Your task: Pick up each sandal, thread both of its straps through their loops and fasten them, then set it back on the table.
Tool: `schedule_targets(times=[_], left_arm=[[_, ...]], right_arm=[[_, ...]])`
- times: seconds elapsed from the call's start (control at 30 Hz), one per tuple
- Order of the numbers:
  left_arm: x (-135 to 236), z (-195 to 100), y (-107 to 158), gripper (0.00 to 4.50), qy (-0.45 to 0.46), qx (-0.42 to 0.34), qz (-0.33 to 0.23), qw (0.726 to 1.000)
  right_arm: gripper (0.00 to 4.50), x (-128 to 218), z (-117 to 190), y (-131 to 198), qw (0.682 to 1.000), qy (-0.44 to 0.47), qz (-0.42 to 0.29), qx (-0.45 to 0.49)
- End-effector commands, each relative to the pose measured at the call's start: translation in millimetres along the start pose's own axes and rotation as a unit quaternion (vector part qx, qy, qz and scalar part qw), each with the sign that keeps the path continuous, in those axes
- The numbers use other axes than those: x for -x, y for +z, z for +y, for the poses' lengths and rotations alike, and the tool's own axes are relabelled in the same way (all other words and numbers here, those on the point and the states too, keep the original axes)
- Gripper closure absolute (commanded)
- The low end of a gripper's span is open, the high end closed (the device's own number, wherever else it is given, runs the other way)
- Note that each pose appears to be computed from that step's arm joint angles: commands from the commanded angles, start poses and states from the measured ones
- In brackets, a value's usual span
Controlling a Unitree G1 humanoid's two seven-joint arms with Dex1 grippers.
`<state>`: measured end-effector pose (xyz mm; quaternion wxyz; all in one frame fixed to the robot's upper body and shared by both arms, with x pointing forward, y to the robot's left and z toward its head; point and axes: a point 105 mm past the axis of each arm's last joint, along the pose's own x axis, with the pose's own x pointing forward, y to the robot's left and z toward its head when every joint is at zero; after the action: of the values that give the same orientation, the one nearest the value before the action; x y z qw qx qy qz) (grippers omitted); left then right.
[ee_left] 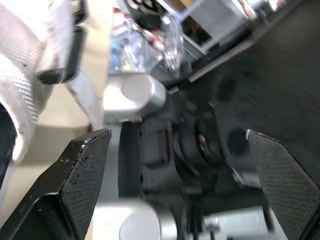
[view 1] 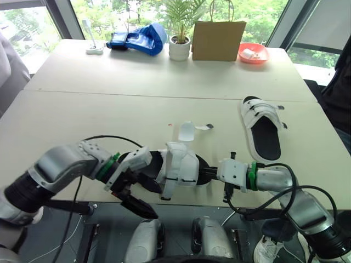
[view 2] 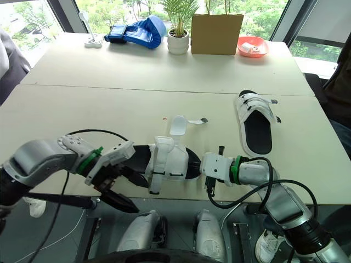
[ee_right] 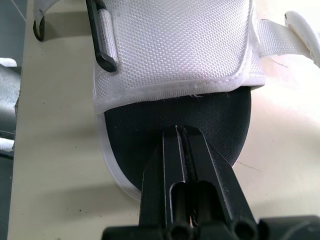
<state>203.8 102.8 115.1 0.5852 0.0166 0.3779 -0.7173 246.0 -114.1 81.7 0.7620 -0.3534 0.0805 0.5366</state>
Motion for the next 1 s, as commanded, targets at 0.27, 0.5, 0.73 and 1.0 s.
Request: schedule_targets(times=[0.27, 0.5, 0.73, 1.0], left_arm=[[-3, 19, 2, 0.03, 0.056, -0.004, 0.002, 0.998], [14, 12, -3, 0.03, 0.037, -0.007, 0.008, 0.999], [-5, 18, -2, 0.03, 0.030, 0.002, -0.009, 1.000], [-27, 21, 2, 1.70, -0.014, 0.099, -0.056, 0.993]], right_arm=[[4.50, -6, 21, -14, 0.998, 0.054, 0.025, -0.034], [4.50, -4, 21, -15, 0.998, 0.052, 0.027, -0.035], [4.50, -7, 21, -14, 0.998, 0.049, 0.025, -0.036], [4.50, -3, 22, -19, 0.998, 0.051, 0.040, -0.026]])
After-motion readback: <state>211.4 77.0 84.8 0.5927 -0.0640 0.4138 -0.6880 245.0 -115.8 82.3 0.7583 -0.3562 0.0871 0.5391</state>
